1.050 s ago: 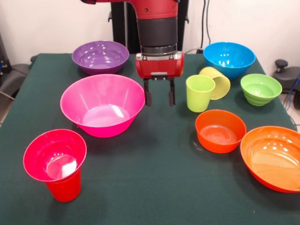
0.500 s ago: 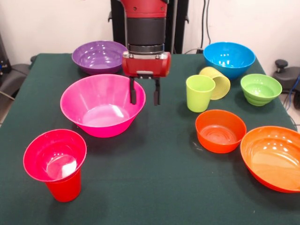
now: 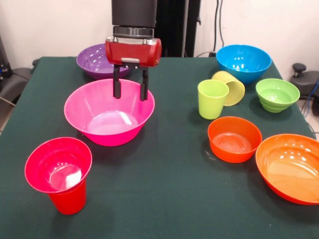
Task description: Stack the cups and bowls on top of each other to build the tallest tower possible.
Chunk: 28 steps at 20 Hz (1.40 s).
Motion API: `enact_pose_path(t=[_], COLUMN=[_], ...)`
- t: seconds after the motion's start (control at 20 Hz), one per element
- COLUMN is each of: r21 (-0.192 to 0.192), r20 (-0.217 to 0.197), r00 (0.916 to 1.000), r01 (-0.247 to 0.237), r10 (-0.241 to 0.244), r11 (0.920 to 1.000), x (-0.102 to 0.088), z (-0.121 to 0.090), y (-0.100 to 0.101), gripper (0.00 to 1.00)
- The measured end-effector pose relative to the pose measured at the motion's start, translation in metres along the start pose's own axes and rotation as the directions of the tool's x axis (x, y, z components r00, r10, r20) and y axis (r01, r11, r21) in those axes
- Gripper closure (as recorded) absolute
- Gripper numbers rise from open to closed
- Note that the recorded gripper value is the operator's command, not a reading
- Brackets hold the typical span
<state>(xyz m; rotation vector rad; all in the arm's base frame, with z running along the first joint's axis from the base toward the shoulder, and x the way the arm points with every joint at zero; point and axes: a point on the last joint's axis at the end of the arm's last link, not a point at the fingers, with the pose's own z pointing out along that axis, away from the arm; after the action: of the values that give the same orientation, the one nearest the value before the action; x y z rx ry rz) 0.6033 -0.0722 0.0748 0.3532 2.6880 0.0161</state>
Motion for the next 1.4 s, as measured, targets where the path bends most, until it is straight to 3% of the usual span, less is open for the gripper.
enact_pose_path(t=[0.45,1.4], r21=[-0.007,-0.035], r20=[-0.023,-0.115], r00=[0.9997,0.9932], r01=[-0.005,-0.022], r10=[0.005,0.018], r11=[1.0000,0.9992], x=[0.010,0.051], z=[0.008,0.038], y=[0.001,0.009], gripper=[0.00,0.00])
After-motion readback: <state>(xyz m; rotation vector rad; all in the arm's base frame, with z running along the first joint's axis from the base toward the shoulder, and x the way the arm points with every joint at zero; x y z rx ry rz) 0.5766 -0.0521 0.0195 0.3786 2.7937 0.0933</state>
